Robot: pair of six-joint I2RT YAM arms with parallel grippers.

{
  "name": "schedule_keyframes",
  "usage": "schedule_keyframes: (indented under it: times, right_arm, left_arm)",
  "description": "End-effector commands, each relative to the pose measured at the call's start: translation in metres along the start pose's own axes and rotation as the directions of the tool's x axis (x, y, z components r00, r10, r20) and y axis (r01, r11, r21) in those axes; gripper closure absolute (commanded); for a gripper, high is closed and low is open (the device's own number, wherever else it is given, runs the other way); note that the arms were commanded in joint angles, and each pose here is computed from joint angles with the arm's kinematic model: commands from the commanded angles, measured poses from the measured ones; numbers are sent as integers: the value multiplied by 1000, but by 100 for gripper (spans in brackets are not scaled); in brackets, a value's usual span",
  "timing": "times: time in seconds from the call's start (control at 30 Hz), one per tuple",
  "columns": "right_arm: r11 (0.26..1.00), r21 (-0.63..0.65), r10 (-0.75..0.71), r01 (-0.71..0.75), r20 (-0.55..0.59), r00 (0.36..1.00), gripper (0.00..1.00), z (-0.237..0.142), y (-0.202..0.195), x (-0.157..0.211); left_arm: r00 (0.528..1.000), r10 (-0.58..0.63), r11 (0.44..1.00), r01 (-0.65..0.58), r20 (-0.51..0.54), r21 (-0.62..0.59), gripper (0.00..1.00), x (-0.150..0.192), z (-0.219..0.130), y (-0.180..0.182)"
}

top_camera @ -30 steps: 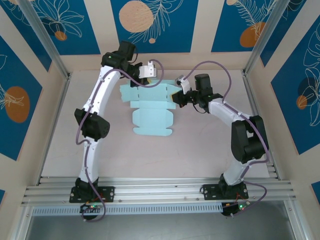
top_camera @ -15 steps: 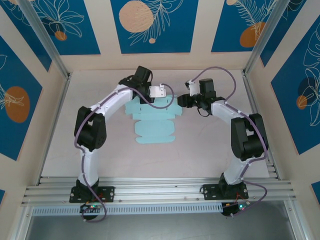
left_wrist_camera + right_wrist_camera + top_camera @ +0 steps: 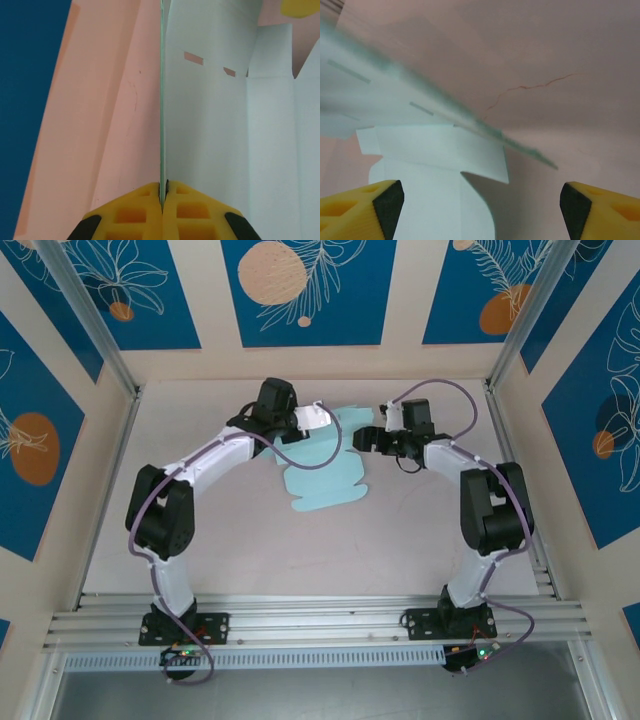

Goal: Fold the paper box

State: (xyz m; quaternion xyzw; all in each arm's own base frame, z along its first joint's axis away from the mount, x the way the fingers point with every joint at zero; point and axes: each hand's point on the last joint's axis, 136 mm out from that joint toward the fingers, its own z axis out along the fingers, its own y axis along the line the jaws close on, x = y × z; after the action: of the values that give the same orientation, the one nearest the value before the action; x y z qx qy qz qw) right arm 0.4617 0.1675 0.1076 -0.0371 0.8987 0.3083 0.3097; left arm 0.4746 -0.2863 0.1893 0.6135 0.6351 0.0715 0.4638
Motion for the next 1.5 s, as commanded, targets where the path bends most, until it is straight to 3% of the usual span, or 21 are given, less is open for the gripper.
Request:
schedule_keyframes:
  times: [0.0, 0.43, 0.7, 0.9, 1.07, 1.47]
  right_arm:
    - [997, 8, 77, -77, 6, 997, 16, 8, -9, -16]
    - [957, 83, 279, -277, -14, 960, 17, 24, -35, -31]
    - [936, 209, 277, -282, 54, 959, 24, -47, -19, -36]
    - [952, 188, 232, -243, 77, 970, 29, -79, 22, -41]
    - [967, 85, 239, -241, 33, 971, 29, -67, 60, -47]
    - [988, 89, 128, -123, -44, 991, 29, -14, 81, -68]
  left_arm:
    - [998, 22, 999, -21, 60, -34, 100, -10, -6, 5]
    - [984, 172, 977, -165, 40, -138, 100, 2, 9, -14]
    - [959, 279, 943, -284, -55, -173, 100, 10, 30, -21]
    - [956, 291, 937, -295, -46, -187, 100, 8, 32, -23]
    - [946, 321, 925, -324, -51, -197, 100, 8, 36, -30]
    - [941, 333, 918, -338, -61, -205, 100, 16, 44, -42]
